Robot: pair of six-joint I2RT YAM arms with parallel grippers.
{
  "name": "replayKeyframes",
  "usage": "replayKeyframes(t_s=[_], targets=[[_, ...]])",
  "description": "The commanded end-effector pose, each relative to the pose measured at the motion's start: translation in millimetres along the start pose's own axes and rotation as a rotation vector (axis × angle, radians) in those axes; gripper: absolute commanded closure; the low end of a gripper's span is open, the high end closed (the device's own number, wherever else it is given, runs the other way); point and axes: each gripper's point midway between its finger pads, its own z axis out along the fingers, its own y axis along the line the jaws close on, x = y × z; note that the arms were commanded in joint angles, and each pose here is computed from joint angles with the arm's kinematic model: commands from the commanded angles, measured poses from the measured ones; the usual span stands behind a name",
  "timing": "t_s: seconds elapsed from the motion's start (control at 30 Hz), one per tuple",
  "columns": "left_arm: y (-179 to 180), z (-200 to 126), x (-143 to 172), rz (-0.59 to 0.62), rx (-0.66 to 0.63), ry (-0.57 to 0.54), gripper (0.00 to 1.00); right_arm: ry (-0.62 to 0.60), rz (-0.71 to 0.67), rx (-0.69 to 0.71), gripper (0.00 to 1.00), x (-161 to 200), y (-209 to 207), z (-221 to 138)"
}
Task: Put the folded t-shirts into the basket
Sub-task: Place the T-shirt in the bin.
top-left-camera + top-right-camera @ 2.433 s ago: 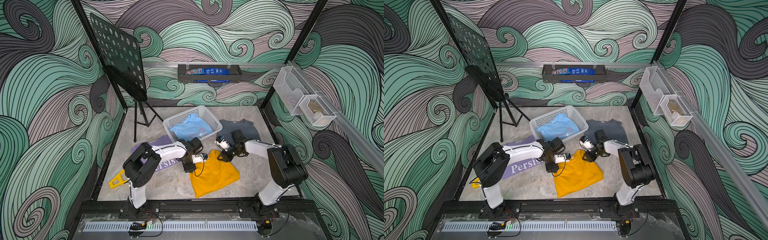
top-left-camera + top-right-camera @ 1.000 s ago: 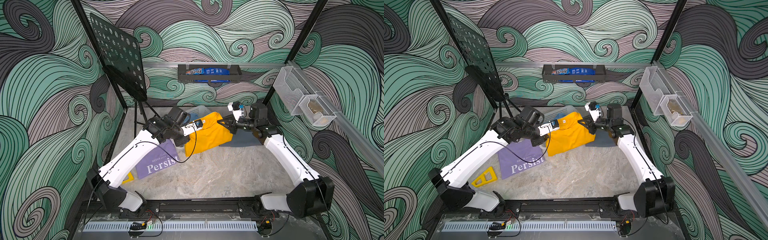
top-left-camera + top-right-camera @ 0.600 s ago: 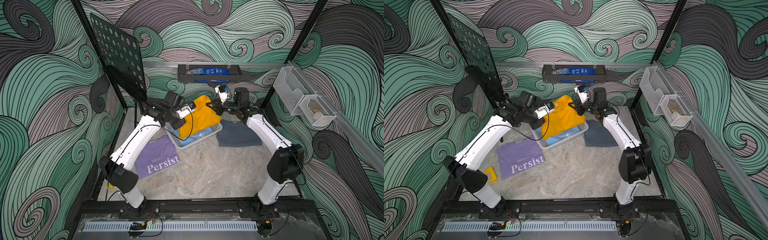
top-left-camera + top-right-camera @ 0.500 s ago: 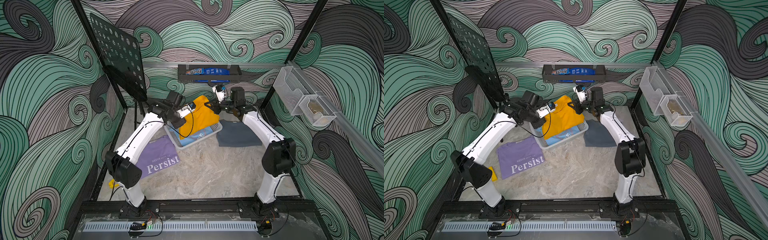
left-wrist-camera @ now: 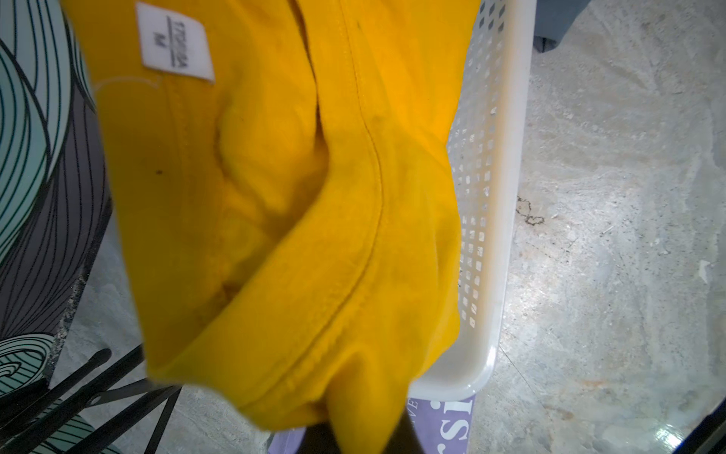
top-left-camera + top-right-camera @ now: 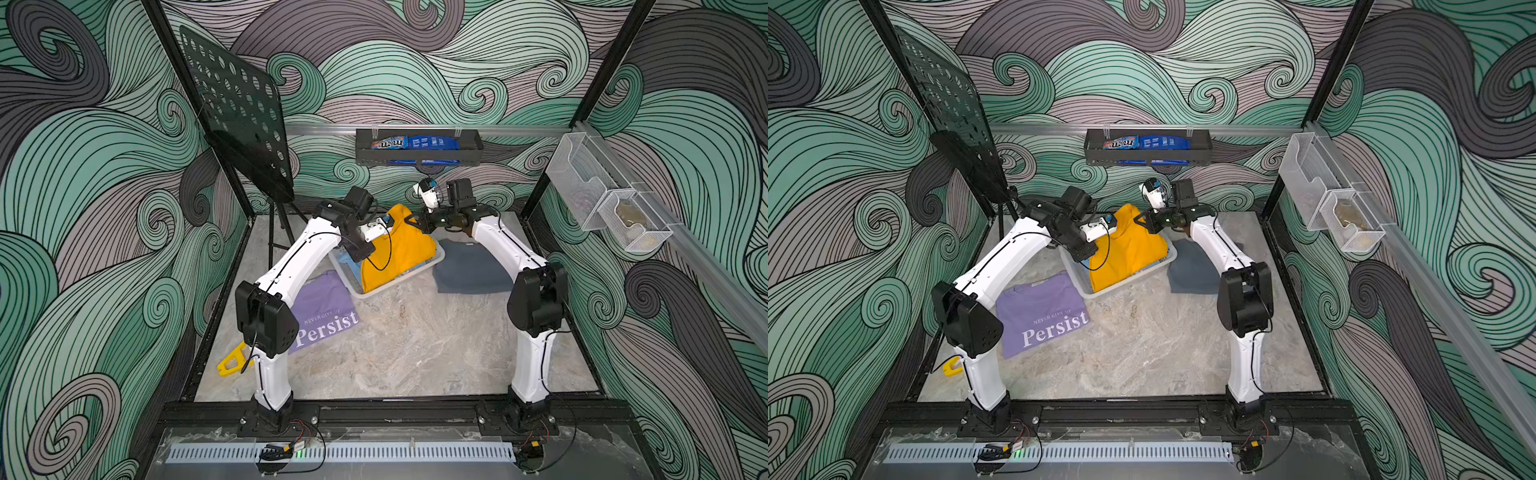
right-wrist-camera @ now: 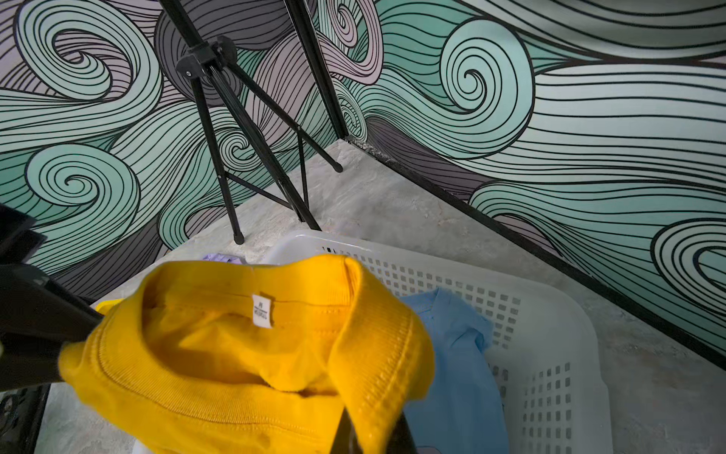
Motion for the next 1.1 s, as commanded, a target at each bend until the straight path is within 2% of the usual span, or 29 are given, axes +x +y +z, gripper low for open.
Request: replayKeyframes(t_s=[0.0,0.17,0.5,0.6,0.8,0.93,1.07], targets=[[-2,6,1,-0.022,0.038,0.021,1.0,0.027,-0.002,0.012,1.0,8,-4,5],[12,27,7,-0.025,0.019,0.074,1.0,0.069,0.036,0.017,1.0,31,-18,25],[48,60,14,-0.058,-0.008,0.126,1.0,0.076,0.084,0.088,1.0,47,-46,49],[59,69,16,-0.059,-0.038,0.148,1.0,0.076,0.095,0.098,0.96,51,-53,56],[76,85,24,-0.058,-0.107,0.193,0.89,0.065,0.092,0.127,0.82,51,-71,74],[88,95,35,-0.058,-0.167,0.246,0.76,0.064,0.088,0.153,0.68,53,-86,92],[94,99,48,-0.055,-0.21,0.312,0.63,0.051,0.076,0.167,0.56,43,-97,95]])
